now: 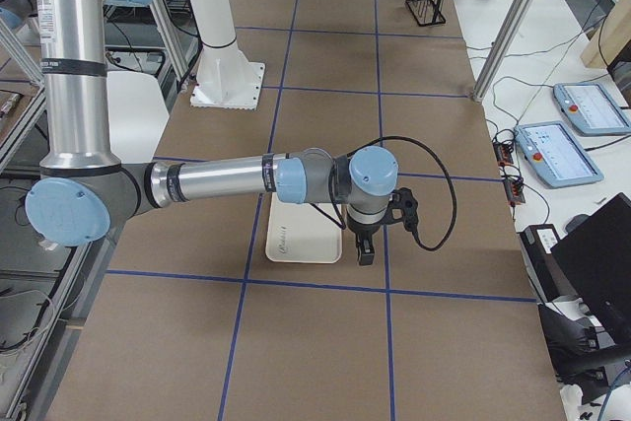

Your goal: Left arm grabs green cup and hands to right arm on tray

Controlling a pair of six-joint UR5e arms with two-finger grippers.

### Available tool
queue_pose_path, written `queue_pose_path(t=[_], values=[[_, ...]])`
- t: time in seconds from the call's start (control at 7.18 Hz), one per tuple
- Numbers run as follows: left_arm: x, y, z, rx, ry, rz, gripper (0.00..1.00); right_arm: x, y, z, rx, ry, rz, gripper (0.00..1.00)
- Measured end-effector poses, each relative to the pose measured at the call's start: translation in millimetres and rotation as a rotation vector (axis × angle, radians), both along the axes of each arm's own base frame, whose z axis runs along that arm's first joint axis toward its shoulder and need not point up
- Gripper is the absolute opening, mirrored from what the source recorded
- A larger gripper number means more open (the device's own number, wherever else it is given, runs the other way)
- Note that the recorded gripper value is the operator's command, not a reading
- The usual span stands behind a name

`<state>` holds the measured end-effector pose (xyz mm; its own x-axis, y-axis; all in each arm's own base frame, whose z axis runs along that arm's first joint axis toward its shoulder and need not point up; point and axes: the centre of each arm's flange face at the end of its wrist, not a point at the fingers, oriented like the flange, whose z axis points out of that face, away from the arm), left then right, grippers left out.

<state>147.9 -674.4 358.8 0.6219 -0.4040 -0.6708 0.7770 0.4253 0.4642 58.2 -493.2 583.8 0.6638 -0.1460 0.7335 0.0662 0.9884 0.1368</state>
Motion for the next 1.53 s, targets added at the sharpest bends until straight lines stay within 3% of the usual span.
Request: queue_pose_path(t=[0.14,0.42,0.7,0.97,1.25,1.53], values=[[2.5,4.6,-11.9,0.000,0.070,0.015,0.17,-0.1,-7.9,-9.2,0.029,-0.001,0.006,1.00],[13.9,14.6,-33.4,-0.029,0.292,0.012,0.17,-0.2,-22.6,-32.5,0.072,-0.012,0.072,1.00],[27.1,30.1,-60.8,-0.101,0.566,0.035,0.17,-4.4,-29.7,-48.9,0.114,-0.042,0.133,1.00],[38.4,54.6,-107.4,-0.191,0.826,0.122,0.17,-13.2,-30.9,-58.3,0.147,-0.105,0.127,1.00],[42.3,85.7,-158.0,-0.219,0.975,0.247,0.17,-20.3,-28.7,-69.6,0.167,-0.190,0.095,1.00],[41.6,116.4,-202.5,-0.144,1.030,0.344,0.17,-33.0,-29.1,-76.3,0.181,-0.242,0.055,0.99]])
